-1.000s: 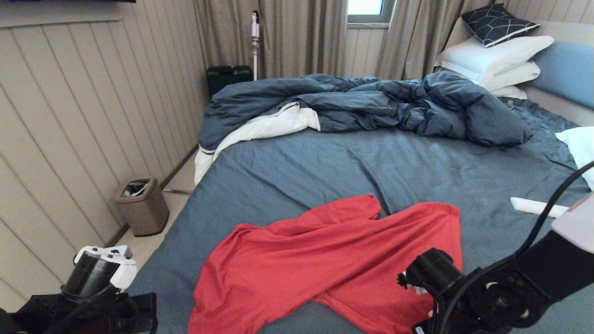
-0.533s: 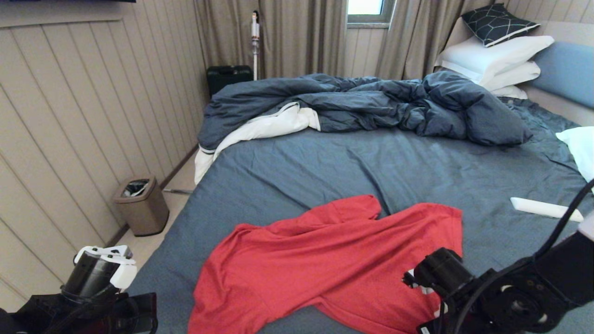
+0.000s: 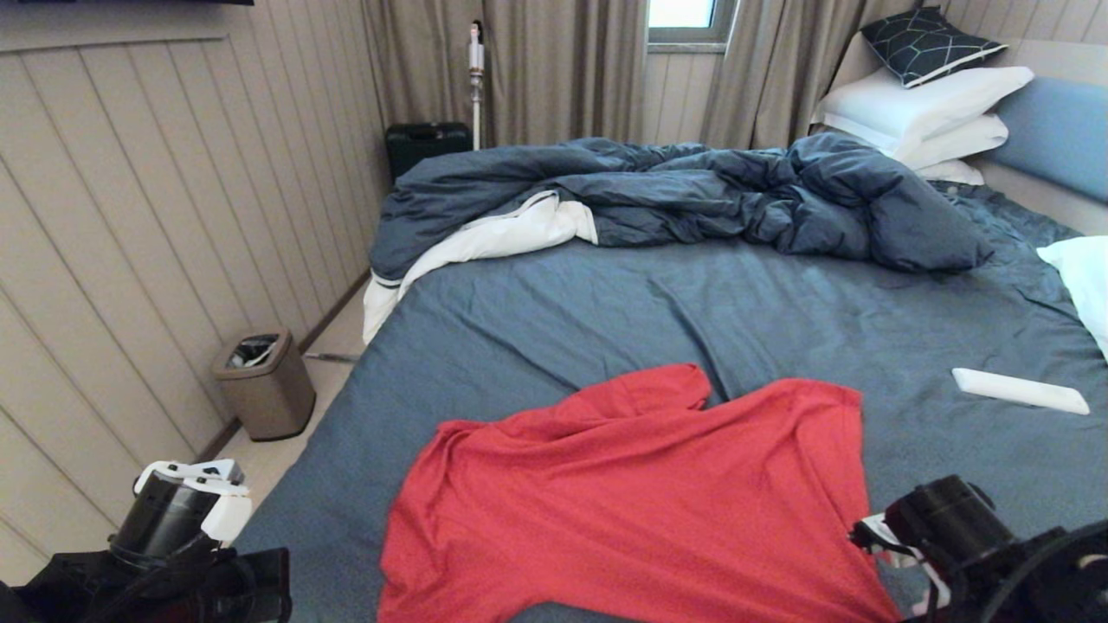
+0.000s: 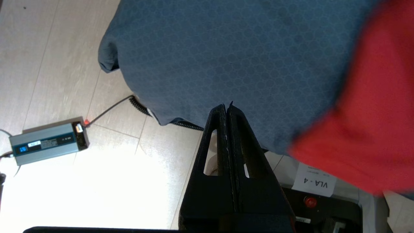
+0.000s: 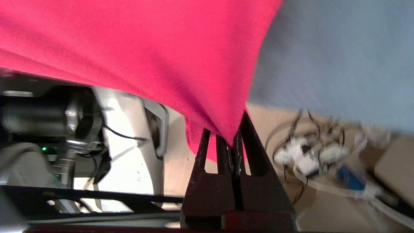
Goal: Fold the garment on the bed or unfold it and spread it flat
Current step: Unford the red T-shirt
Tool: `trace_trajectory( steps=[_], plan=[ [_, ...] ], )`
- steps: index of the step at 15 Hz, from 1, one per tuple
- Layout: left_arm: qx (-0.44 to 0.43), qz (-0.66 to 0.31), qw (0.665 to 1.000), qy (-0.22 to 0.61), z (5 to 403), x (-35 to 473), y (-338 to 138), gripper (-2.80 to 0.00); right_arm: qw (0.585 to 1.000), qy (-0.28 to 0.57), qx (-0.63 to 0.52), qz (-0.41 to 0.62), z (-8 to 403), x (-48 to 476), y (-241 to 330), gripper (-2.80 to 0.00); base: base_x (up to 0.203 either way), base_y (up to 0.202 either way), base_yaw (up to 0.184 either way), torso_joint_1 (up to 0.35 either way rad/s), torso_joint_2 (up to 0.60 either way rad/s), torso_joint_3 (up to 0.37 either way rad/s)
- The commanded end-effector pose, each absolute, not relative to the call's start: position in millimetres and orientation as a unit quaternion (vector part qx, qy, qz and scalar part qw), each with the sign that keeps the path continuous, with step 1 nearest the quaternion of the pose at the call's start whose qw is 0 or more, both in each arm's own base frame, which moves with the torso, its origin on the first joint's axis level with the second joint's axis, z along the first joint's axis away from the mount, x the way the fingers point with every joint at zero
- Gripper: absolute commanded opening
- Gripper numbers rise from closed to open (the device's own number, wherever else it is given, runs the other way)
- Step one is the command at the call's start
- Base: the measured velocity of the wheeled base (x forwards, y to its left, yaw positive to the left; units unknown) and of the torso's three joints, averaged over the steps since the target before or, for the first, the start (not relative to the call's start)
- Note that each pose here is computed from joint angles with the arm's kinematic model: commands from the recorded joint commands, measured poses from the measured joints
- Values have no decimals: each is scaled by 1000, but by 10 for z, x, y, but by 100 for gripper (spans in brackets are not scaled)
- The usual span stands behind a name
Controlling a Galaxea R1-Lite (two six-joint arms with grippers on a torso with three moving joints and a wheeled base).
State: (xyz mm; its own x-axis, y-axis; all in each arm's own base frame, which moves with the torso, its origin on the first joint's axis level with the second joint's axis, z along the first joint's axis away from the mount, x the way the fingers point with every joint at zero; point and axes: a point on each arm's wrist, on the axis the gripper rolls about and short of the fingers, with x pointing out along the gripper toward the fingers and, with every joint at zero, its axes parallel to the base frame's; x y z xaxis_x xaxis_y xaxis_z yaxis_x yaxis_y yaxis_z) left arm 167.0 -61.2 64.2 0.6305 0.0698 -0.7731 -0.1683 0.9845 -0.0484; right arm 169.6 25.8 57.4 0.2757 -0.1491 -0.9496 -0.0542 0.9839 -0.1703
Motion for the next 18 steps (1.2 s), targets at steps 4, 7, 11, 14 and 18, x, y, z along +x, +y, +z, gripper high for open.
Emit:
trace_trajectory(
  steps=[4, 7, 11, 14, 18],
  plan=[
    [-58, 68, 901, 425, 636, 1673, -612, -280, 772, 628, -75, -64, 513, 1486, -24, -280, 0, 0, 0, 0, 0, 0],
    [-58, 68, 900, 426, 633, 1677, -614, -280, 760, 642, -74, -73, 473, 1379, -109, -280, 0, 0, 0, 0, 0, 0],
    [-58, 67, 900, 426, 633, 1676, -617, -280, 744, 658, -66, -91, 434, 1284, -245, -280, 0, 0, 0, 0, 0, 0],
    [-58, 67, 900, 426, 633, 1676, -617, -280, 739, 663, -62, -100, 422, 1288, -319, -280, 0, 0, 0, 0, 0, 0],
    [-58, 67, 900, 426, 633, 1676, -616, -280, 745, 656, -68, -105, 376, 1322, -323, 0, 0, 0, 0, 0, 0, 0]
  ],
)
